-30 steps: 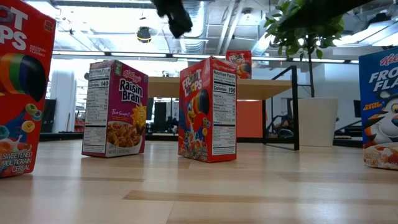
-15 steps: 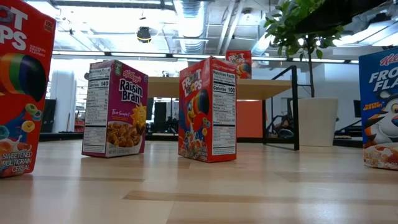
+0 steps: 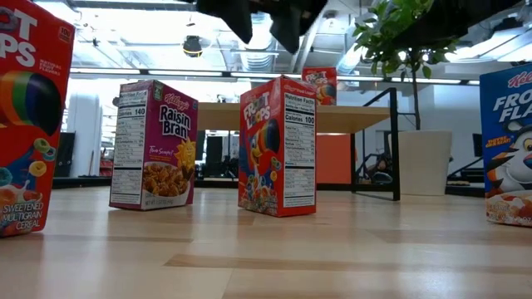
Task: Stack cereal on shelf
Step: Put the top red center cereal box on the shelf aligned with the other red cereal box
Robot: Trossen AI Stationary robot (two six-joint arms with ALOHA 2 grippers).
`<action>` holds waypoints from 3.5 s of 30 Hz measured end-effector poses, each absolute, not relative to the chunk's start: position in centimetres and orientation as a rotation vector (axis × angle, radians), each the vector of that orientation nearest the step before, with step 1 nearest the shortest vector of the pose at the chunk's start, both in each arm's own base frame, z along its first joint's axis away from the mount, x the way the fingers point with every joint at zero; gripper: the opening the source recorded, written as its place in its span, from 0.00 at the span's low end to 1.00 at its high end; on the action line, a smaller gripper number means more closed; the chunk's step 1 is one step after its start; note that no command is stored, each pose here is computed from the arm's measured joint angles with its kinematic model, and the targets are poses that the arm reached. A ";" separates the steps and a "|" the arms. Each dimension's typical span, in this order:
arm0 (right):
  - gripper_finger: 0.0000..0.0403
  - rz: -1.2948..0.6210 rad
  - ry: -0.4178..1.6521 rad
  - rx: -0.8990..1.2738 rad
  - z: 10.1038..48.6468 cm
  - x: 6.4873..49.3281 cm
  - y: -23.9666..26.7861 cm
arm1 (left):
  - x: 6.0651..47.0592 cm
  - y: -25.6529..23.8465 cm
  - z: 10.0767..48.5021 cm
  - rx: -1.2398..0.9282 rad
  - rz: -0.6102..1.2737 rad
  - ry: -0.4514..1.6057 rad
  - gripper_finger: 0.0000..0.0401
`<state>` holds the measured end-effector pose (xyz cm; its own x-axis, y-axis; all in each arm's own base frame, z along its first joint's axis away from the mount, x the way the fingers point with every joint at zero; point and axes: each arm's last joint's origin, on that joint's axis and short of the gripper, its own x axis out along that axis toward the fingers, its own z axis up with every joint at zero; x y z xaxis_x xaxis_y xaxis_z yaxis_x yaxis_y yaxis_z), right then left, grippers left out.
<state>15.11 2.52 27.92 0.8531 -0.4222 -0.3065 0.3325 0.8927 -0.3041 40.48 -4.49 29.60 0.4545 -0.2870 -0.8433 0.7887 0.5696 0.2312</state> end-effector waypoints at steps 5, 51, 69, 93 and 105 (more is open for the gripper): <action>0.65 -0.401 0.377 -0.246 27.9 15.1 2.5 | 41.2 -4.5 28.0 0.717 -0.738 0.893 0.64; 0.65 -0.407 0.402 -0.239 27.7 15.0 2.4 | 42.4 -4.6 24.5 0.726 -0.699 1.076 0.43; 0.65 -0.410 0.401 -0.234 27.7 15.0 2.4 | 42.3 -4.9 28.8 0.530 -0.478 1.117 0.40; 0.65 -0.533 0.447 -0.151 27.0 14.6 1.5 | 39.6 3.7 40.9 0.465 0.131 0.968 0.40; 0.65 -0.547 0.446 -0.144 27.0 14.7 1.3 | 39.4 10.9 40.8 0.347 0.190 0.910 0.40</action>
<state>14.68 1.28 27.02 0.7614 -0.5320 -0.3705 0.4705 0.8466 -0.2487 39.39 10.95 40.84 0.6018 0.3060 -0.7377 -0.0149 0.9278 0.3727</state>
